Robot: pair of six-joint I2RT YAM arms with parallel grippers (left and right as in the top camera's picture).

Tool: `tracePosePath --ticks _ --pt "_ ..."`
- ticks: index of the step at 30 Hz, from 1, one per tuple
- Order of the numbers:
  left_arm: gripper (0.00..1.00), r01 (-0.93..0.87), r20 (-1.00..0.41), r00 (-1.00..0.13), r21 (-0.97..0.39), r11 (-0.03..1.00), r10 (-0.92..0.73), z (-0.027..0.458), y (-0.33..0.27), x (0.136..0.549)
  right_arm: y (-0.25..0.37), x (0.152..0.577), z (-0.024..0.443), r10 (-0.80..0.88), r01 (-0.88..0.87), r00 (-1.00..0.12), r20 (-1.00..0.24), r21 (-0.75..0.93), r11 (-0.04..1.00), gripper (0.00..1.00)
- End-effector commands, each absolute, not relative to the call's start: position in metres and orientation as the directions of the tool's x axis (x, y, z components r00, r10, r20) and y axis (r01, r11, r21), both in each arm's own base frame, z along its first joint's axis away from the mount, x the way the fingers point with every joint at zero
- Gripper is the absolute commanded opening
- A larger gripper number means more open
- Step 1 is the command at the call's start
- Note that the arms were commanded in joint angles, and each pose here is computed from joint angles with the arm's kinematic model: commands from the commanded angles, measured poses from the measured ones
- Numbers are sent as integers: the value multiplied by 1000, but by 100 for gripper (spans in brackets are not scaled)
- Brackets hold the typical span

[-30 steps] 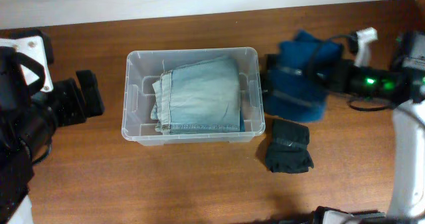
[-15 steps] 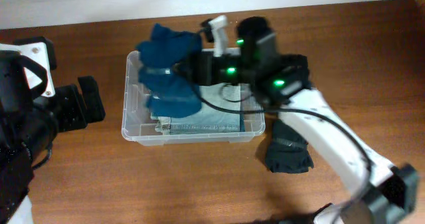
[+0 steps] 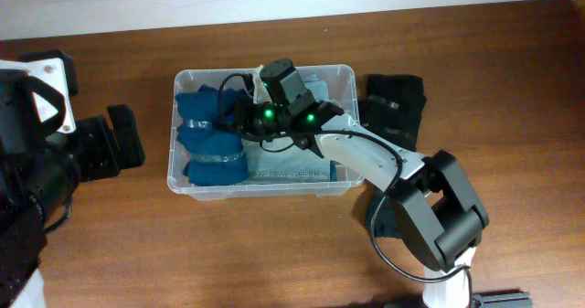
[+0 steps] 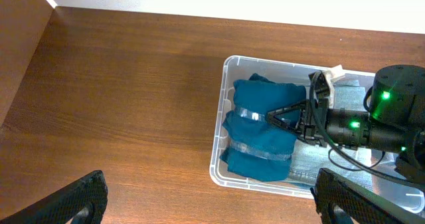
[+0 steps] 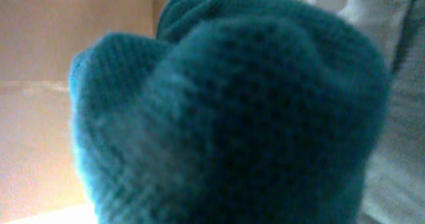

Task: Pack container
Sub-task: 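Carry the teal bundle with the right gripper into the box's left side, then release the teal bundle and move the right gripper to the black bundle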

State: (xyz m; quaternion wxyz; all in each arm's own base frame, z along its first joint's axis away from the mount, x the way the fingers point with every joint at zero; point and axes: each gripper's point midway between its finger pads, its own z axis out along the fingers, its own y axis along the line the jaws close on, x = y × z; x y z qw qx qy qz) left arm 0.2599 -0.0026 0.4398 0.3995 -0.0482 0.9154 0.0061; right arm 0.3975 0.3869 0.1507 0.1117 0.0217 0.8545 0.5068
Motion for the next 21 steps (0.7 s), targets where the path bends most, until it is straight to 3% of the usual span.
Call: tracePosePath --ticks 1,2,4,5,14,21 --pt "100 -114 -731 -675 -29 993 -99 439 1 260 375 419 159 196 -140 -940 -279 841 523 66" --pt "99 -114 -731 -675 -29 993 -99 439 1 260 372 422 158 197 -148 -936 -293 832 534 71" --pt "99 -114 -731 -675 -29 993 -99 439 1 260 365 429 157 199 -169 -925 -323 820 547 94" --pt "99 -114 -731 -675 -29 993 -99 439 1 260 360 432 157 202 -174 -921 -333 815 552 97" --pt "99 -114 -731 -675 -29 993 -99 439 1 260 286 452 161 204 -162 -908 -367 755 635 100" --pt "100 -114 -731 -675 -29 993 -99 439 1 260 248 412 228 74 -333 -873 -482 700 632 96"
